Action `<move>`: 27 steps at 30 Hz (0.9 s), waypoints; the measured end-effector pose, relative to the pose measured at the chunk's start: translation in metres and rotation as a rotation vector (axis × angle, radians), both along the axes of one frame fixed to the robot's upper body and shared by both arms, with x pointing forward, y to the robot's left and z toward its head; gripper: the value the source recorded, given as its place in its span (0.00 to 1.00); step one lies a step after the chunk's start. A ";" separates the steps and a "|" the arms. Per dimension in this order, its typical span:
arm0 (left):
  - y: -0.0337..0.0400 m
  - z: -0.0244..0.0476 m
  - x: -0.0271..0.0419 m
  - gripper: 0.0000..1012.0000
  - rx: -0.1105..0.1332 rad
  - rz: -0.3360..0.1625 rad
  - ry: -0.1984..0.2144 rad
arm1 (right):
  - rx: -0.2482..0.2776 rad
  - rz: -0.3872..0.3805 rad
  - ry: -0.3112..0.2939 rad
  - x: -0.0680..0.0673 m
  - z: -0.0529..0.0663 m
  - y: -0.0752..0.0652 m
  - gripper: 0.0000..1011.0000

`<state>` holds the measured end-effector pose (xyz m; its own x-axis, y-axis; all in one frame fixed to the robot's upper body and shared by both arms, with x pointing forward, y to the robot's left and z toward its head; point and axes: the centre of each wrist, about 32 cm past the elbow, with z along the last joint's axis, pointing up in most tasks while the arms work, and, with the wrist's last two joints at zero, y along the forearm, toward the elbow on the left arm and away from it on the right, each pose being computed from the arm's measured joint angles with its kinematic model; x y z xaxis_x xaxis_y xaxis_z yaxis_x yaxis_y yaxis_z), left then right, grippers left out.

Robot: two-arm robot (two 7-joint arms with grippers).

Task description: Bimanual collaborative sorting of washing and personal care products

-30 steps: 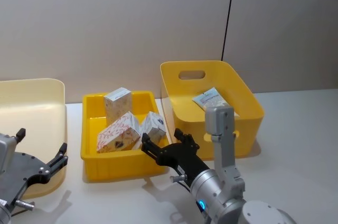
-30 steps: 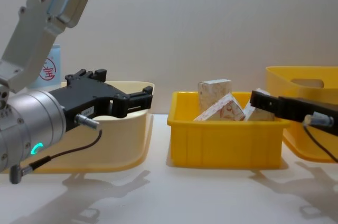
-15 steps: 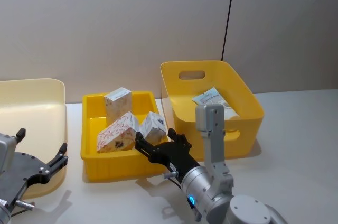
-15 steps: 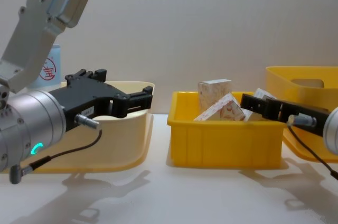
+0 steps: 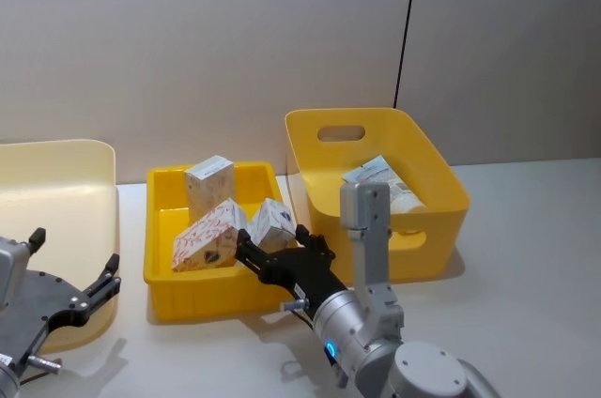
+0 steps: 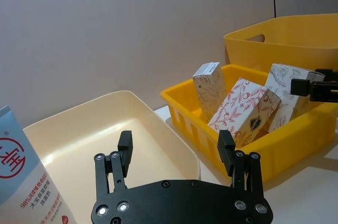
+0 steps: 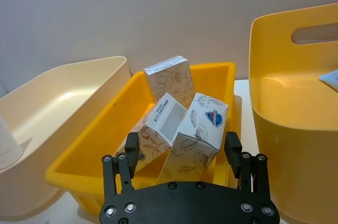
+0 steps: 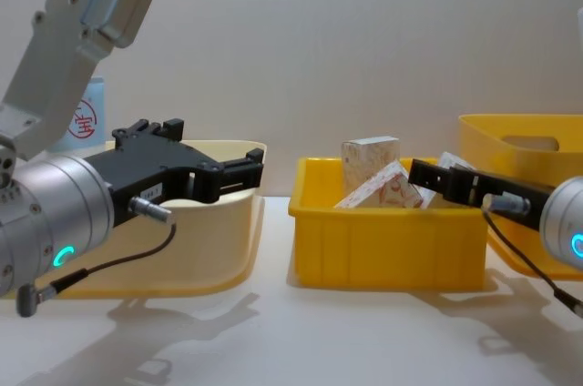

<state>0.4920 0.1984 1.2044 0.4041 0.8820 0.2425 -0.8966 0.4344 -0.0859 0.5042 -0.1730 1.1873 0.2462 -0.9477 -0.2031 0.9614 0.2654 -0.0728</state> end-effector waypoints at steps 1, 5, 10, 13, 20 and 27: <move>0.0000 0.0000 0.0000 0.99 0.000 0.000 0.000 | 0.000 -0.002 0.000 0.001 0.000 0.001 0.99; 0.0000 0.0000 0.0000 0.99 0.000 0.000 0.000 | 0.001 -0.010 -0.002 0.002 0.000 0.002 0.99; 0.0000 0.0000 0.0000 0.99 0.000 0.000 0.000 | 0.002 -0.018 -0.001 0.002 0.000 0.004 0.99; 0.0000 0.0000 0.0000 0.99 0.000 0.000 0.000 | 0.002 -0.025 -0.001 0.003 0.001 0.006 0.99; 0.0000 0.0000 0.0000 0.99 0.000 0.000 0.000 | 0.004 -0.037 0.000 0.002 0.000 0.008 0.99; 0.0000 0.0000 0.0000 0.99 0.000 0.000 0.000 | 0.006 -0.045 0.003 0.002 0.000 0.009 0.98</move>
<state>0.4920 0.1984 1.2044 0.4041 0.8820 0.2425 -0.8966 0.4344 -0.0859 0.5063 -0.1642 1.1873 0.2033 -0.9565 -0.2090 0.9721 0.2228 -0.0740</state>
